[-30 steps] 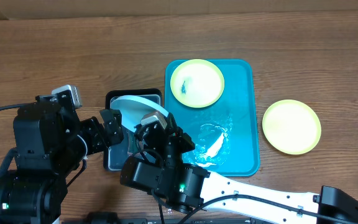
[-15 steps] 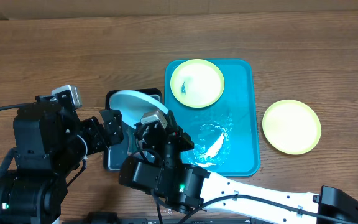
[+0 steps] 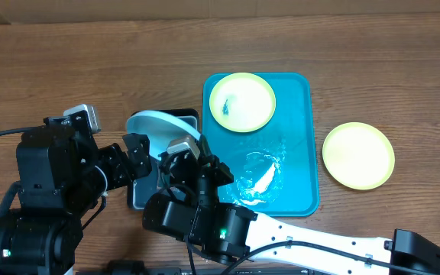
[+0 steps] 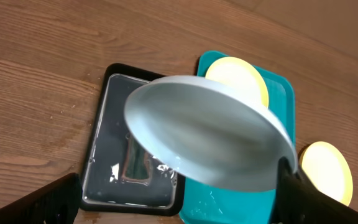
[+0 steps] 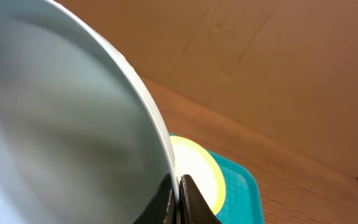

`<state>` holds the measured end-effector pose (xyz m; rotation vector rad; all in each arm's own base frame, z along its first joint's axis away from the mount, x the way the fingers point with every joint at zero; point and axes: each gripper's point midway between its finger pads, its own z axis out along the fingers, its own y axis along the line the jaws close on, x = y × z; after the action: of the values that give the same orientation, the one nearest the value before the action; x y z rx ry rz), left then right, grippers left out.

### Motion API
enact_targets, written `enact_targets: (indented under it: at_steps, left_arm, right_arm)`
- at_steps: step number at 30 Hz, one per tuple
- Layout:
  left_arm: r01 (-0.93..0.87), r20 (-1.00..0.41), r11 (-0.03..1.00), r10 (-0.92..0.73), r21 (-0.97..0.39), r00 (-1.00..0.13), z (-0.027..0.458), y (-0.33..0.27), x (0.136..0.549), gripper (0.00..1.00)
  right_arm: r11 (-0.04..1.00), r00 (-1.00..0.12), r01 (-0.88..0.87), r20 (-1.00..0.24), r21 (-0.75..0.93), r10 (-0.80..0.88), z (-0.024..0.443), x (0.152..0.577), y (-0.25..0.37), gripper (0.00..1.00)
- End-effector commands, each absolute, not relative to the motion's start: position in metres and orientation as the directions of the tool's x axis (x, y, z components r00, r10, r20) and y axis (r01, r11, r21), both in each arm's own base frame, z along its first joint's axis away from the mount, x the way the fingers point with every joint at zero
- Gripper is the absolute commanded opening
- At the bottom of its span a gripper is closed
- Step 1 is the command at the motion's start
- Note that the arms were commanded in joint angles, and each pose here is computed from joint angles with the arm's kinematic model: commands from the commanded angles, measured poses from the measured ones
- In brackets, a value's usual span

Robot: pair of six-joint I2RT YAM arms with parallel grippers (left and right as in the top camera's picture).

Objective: Clean dirty plates on tray and stack at the side
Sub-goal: 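Lift the lower plate with the right gripper and tilt it over the black tray, then carry the plate right and stack it on the cleaned plate beside the teal tray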

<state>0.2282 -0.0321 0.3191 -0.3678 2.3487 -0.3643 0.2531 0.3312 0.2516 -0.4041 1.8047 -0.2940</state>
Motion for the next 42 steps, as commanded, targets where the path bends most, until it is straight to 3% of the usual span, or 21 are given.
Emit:
enact_targets:
  at_steps: [1, 39, 42]
  left_arm:
    - [-0.139, -0.635, 0.926, -0.345, -0.352, -0.691, 0.325, -0.032, 0.228, 1.00]
    - [-0.139, -0.635, 0.926, -0.345, -0.352, -0.692, 0.325, -0.032, 0.228, 1.00]
    - [-0.139, -0.634, 0.926, -0.345, -0.352, -0.692, 0.325, -0.032, 0.228, 1.00]
  right_arm:
    - [0.925, -0.237, -0.139, -0.895, -0.354, -0.378, 0.260, 0.252, 0.337, 0.04]
    - [0.944, -0.231, -0.124, -0.916, -0.306, -0.327, 0.265, 0.257, 0.339, 0.04]
    - [0.927, -0.212, -0.091, -0.902, -0.364, -0.375, 0.270, 0.259, 0.332, 0.04]
